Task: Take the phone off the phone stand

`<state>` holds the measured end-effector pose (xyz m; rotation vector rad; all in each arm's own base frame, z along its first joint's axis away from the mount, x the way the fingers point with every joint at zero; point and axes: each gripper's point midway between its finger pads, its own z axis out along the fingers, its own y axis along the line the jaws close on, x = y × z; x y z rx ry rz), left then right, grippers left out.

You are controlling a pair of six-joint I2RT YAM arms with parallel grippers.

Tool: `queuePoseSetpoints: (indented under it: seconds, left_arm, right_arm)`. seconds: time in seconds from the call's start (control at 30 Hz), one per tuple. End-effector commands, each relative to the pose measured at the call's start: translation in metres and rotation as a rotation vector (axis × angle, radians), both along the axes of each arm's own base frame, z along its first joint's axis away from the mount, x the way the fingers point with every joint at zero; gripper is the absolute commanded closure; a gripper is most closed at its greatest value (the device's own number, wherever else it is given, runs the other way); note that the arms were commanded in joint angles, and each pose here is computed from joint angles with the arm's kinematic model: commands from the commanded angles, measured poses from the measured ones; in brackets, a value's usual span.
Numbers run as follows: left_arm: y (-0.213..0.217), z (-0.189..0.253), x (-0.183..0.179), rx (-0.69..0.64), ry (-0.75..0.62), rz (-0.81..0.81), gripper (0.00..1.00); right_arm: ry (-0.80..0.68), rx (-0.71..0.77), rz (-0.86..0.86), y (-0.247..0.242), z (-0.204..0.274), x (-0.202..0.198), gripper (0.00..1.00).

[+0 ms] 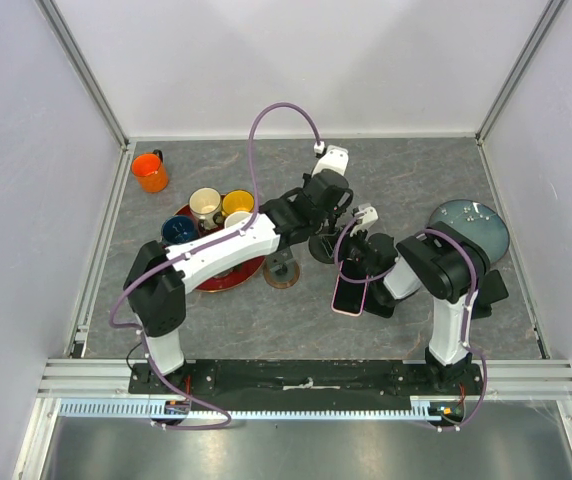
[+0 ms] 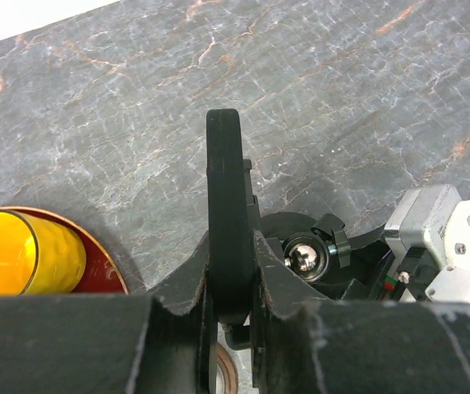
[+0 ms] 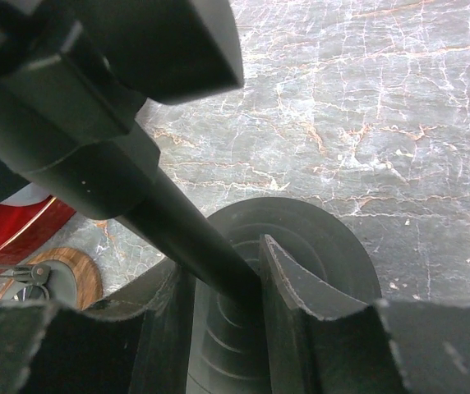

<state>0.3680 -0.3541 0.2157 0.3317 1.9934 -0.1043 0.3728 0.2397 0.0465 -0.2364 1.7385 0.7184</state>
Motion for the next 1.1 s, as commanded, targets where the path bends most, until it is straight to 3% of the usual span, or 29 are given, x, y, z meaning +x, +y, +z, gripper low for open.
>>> queuePoseSetpoints:
  seconds: [0.0, 0.43, 0.8, 1.03, 1.07]
  left_arm:
    - [-0.003, 0.019, -0.011, -0.033, 0.027, -0.179, 0.98]
    - [0.021, 0.032, 0.006, -0.055, 0.031, -0.31, 0.98]
    - [0.045, 0.045, 0.018, -0.092, 0.011, -0.319, 0.98]
    - [0.031, 0.031, 0.009, -0.147, 0.054, -0.275, 0.98]
    - [0.026, 0.03, 0.004, -0.14, 0.048, -0.258, 0.98]
  right_arm:
    - [-0.133, 0.151, -0.014, 0.006, 0.043, 0.01, 1.0]
    - [-0.089, 0.162, -0.043, 0.001, 0.034, 0.016, 1.0]
    - [-0.055, 0.164, -0.104, -0.008, 0.028, 0.021, 1.0]
    - [-0.082, 0.154, -0.056, -0.001, 0.038, 0.018, 1.0]
    - [-0.09, 0.152, -0.031, 0.002, 0.041, 0.015, 0.93]
